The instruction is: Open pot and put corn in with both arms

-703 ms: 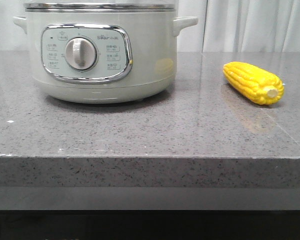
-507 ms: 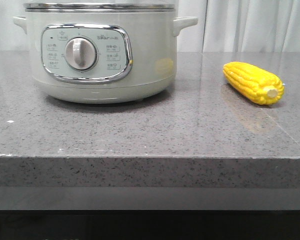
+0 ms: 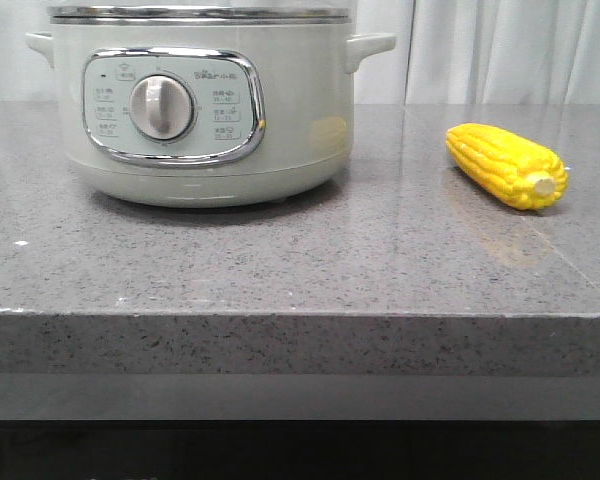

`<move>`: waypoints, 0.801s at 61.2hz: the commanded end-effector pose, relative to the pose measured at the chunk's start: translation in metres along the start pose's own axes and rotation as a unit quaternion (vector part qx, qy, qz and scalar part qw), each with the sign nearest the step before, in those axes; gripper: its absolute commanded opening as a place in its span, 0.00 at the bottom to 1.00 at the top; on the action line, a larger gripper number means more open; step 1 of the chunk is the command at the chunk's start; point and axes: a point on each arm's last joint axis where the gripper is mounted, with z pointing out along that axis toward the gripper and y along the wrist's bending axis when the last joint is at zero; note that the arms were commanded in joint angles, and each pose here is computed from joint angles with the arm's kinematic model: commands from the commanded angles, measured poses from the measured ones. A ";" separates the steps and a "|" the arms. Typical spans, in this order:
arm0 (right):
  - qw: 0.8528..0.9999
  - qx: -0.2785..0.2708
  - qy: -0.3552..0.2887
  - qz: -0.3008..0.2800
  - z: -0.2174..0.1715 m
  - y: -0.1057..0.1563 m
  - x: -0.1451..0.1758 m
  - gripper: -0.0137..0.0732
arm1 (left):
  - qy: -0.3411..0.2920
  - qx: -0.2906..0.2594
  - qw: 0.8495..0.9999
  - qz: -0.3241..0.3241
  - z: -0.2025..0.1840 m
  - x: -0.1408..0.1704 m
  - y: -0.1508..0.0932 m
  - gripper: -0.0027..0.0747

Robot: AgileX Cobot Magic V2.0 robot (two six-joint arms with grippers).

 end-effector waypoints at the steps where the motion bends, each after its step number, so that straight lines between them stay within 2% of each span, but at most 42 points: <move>1: 0.999 0.007 -0.052 -0.006 -0.003 -0.001 -0.011 0.08 | -0.043 -0.002 0.999 -0.008 -0.001 -0.004 0.000 0.01; 49: 0.998 0.009 -0.069 -0.006 -0.003 -0.001 -0.014 0.08 | -0.043 -0.002 0.999 -0.008 -0.001 -0.004 0.000 0.01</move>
